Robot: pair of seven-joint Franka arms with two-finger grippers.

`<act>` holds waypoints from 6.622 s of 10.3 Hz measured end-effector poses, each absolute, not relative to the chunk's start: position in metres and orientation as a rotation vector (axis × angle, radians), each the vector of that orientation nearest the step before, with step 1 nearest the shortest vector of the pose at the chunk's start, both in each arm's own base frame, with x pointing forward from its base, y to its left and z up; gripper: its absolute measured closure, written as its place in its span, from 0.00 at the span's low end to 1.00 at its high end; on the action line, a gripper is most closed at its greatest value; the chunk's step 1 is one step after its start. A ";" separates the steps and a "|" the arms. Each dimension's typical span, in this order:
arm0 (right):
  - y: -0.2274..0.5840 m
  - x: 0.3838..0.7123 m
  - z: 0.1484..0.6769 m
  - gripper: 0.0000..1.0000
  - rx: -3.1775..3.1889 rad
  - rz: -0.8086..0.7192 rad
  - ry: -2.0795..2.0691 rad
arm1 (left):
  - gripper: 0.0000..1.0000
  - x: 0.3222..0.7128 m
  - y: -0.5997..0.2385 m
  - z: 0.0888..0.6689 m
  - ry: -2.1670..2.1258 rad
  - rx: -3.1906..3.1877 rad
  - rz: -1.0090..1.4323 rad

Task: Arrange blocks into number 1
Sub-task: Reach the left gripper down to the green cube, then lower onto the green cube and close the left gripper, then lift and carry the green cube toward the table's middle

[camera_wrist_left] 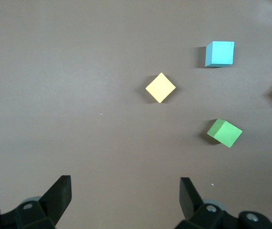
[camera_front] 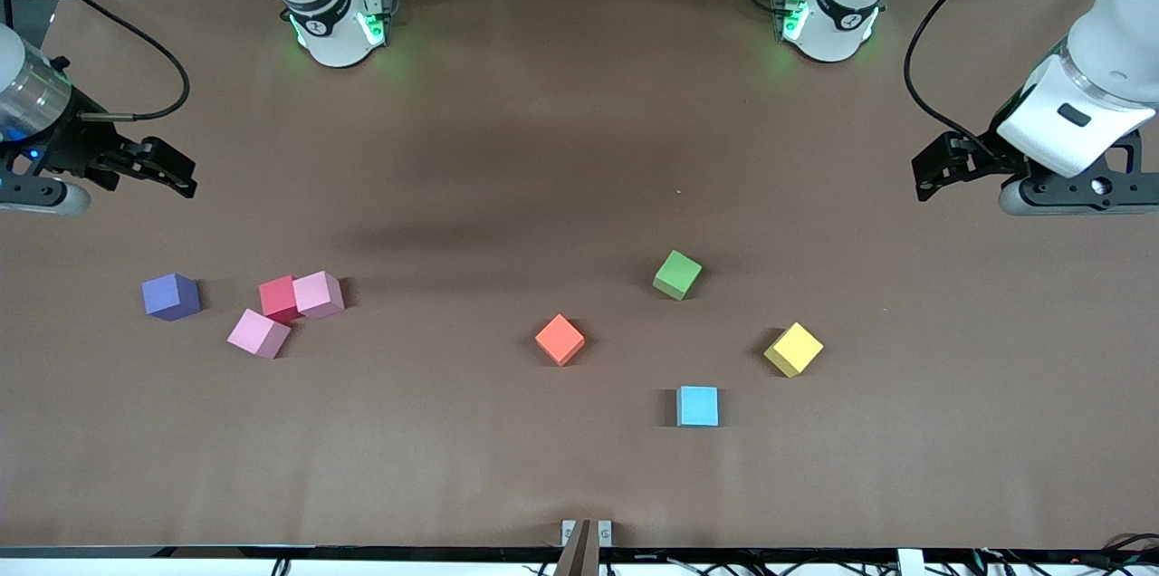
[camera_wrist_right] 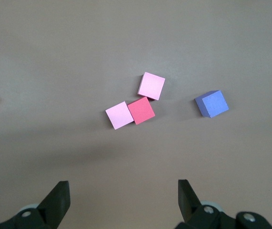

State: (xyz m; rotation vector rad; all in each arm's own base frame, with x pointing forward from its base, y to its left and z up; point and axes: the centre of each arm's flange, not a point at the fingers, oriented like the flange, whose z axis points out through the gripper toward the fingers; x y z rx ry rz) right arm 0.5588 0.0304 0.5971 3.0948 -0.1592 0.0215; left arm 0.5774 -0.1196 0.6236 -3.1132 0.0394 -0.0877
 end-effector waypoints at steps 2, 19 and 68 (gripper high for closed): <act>0.031 0.559 0.597 0.00 3.095 0.022 -0.159 | 0.00 0.577 -0.124 0.624 0.050 -3.114 -0.089; 0.033 0.559 0.599 0.00 3.097 0.033 -0.152 | 0.00 0.568 -0.373 0.307 -0.597 -3.015 0.203; 0.028 0.562 0.604 0.00 3.101 0.065 -0.103 | 0.43 0.239 -0.633 0.248 -0.060 -3.160 0.125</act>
